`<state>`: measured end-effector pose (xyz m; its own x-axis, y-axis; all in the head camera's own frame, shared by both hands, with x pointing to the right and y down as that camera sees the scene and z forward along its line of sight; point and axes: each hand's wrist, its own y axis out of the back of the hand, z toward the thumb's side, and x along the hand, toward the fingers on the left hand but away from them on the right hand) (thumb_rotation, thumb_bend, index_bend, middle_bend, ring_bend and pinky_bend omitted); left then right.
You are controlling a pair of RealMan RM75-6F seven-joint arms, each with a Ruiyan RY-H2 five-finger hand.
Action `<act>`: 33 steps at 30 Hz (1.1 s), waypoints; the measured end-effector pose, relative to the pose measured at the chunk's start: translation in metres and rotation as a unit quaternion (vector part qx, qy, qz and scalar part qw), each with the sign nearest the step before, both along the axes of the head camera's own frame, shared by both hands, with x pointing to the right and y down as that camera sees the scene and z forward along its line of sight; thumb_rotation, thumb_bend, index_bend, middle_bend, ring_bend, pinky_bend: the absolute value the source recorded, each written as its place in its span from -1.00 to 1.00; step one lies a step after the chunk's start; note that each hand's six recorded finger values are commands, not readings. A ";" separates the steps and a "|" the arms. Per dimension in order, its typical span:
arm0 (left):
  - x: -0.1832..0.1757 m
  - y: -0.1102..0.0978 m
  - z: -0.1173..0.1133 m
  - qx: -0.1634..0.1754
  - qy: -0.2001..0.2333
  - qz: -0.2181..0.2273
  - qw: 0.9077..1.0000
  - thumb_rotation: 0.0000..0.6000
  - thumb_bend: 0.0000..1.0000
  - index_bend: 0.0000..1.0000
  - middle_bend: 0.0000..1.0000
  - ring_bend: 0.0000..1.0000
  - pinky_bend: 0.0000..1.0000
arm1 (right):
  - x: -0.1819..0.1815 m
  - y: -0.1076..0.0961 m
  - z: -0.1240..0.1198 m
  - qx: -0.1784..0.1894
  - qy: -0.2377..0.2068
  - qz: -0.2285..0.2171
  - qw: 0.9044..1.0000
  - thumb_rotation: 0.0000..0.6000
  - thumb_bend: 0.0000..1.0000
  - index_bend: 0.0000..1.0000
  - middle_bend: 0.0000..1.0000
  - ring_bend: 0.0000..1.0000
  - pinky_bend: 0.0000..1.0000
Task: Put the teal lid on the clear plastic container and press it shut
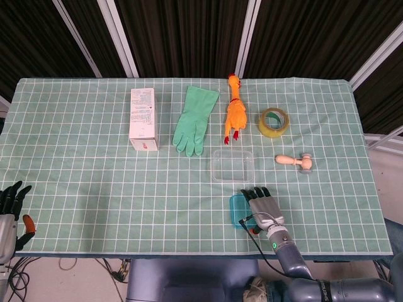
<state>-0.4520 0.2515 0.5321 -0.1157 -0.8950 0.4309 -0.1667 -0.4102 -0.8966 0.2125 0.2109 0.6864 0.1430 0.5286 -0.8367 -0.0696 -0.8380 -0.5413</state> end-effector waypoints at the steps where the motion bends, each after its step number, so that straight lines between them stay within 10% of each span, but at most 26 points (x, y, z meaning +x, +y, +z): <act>1: 0.000 0.000 0.000 0.000 0.000 0.000 1.000 1.00 0.50 -0.79 -1.00 -1.00 -1.00 | 0.000 0.000 0.000 0.001 0.000 0.000 1.000 1.00 -0.62 -1.00 -0.32 -1.00 -1.00; 33: -0.001 0.000 0.000 0.001 0.000 -0.007 1.000 1.00 0.50 -0.79 -1.00 -1.00 -1.00 | -0.004 -0.006 -0.013 0.041 -0.028 0.004 0.999 1.00 -0.59 -1.00 -0.09 -0.84 -1.00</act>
